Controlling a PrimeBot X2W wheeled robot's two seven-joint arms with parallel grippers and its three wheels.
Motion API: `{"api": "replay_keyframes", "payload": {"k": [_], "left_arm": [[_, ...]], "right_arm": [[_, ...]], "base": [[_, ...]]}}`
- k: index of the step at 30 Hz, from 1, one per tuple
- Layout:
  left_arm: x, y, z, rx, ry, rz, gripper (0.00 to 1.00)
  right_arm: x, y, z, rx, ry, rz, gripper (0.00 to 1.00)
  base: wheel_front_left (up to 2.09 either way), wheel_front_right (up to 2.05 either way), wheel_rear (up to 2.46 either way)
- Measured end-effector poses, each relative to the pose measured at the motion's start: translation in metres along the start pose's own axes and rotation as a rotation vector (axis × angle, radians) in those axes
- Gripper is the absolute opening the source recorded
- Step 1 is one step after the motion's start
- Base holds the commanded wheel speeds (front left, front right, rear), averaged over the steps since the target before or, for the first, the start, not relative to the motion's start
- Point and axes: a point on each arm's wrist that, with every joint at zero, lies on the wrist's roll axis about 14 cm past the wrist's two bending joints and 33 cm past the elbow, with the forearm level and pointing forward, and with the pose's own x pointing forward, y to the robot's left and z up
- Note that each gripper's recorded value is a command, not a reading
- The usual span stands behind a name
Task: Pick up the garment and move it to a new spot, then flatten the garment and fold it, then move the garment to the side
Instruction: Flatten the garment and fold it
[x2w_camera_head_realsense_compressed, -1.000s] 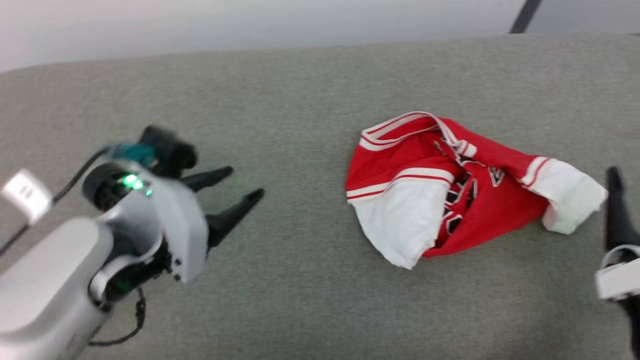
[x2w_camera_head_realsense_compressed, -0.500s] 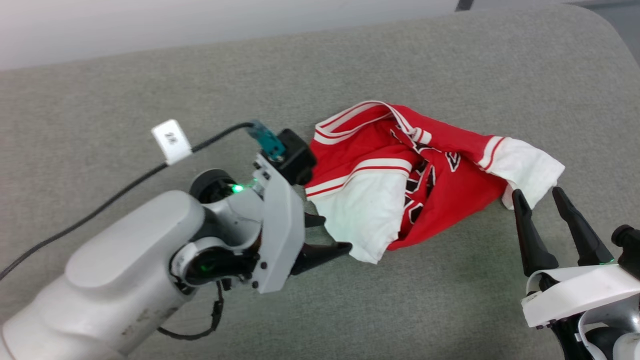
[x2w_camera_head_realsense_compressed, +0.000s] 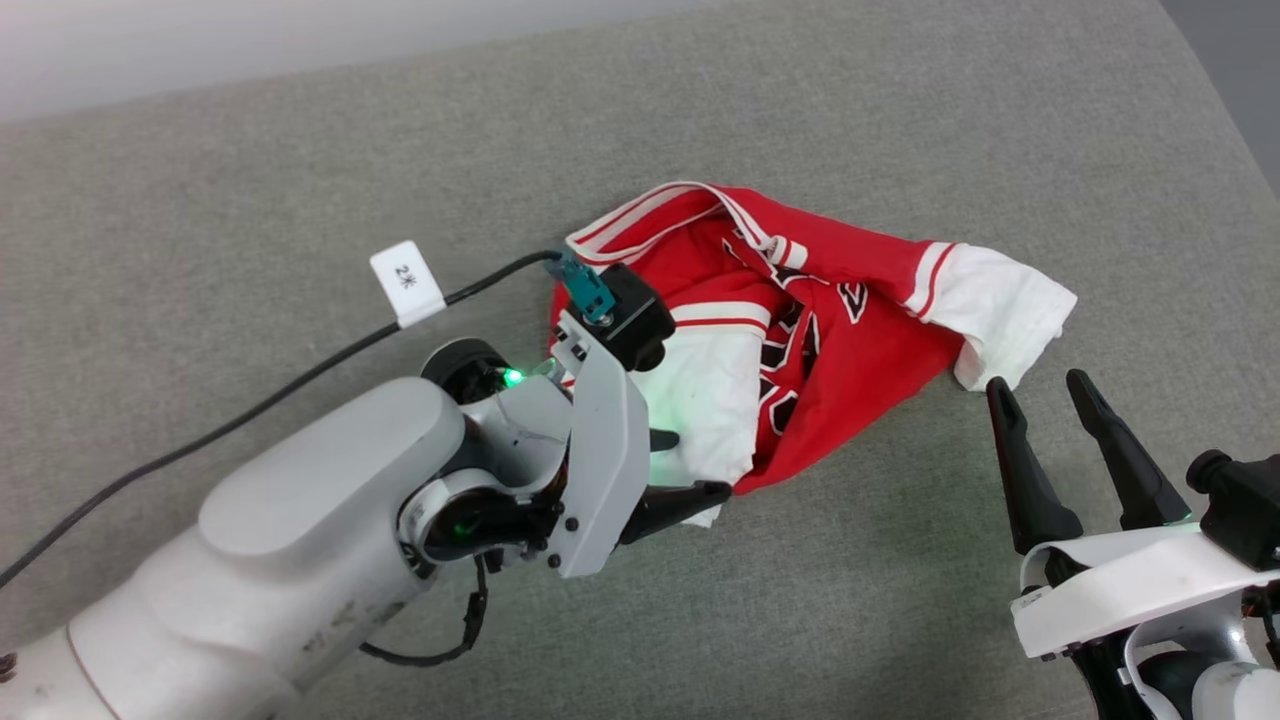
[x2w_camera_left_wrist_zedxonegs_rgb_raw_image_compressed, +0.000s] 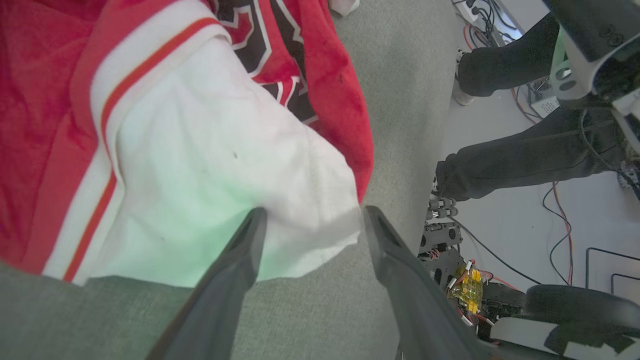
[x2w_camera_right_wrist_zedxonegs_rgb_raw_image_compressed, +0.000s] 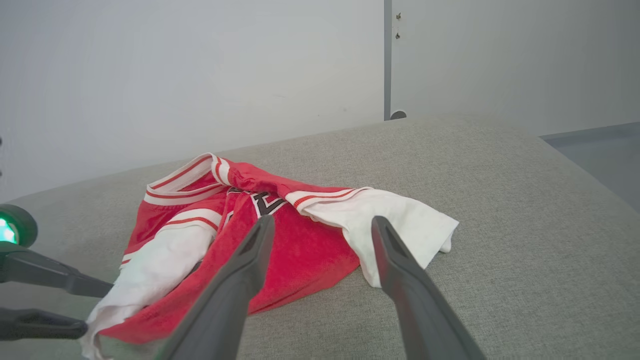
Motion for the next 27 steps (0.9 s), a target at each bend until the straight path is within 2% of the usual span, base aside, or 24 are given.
{"api": "replay_keyframes", "payload": {"k": [7,9,10,11,13,14,15,16,22,27], "left_arm": [[0.009,0.002,0.0,0.017,0.003,-0.004,1.0],[0.009,0.004,0.0,0.018,0.001,-0.002,0.84],[0.01,0.005,0.0,0.019,-0.001,0.002,0.69],[0.01,0.007,0.001,0.02,-0.004,0.006,0.44],[0.011,0.009,0.0,0.018,-0.007,0.01,0.32],[0.012,0.01,0.0,0.017,-0.012,0.013,0.22],[0.012,0.011,0.0,0.016,-0.012,0.016,0.03],[0.012,0.012,0.0,0.016,-0.014,0.019,0.0],[0.001,0.023,0.006,0.028,-0.044,0.063,0.0],[-0.048,0.07,0.008,0.081,-0.073,0.251,0.0]], "right_arm": [[-0.001,-0.001,-0.004,0.005,0.008,-0.005,1.0],[0.0,-0.001,-0.004,0.013,0.006,-0.004,1.0],[0.0,0.0,-0.005,0.014,0.008,-0.002,1.0],[0.0,0.0,-0.005,0.017,0.008,-0.001,1.0],[0.001,0.001,-0.006,0.019,0.008,0.001,1.0],[0.001,0.001,-0.006,0.021,0.008,0.002,1.0],[0.001,0.001,-0.006,0.024,0.008,0.002,1.0],[0.002,0.001,-0.005,0.025,0.007,0.003,1.0],[0.004,0.003,-0.003,0.026,0.0,0.009,1.0],[0.008,0.009,-0.001,0.031,-0.001,0.032,1.0]], "base": [[0.0,0.0,0.0],[0.0,0.0,0.0],[0.0,0.0,0.0],[0.0,0.0,0.0],[0.0,0.0,0.0],[0.0,0.0,0.0],[0.0,0.0,0.0],[0.0,0.0,0.0],[0.0,0.0,0.0],[0.0,0.0,0.0]]}}
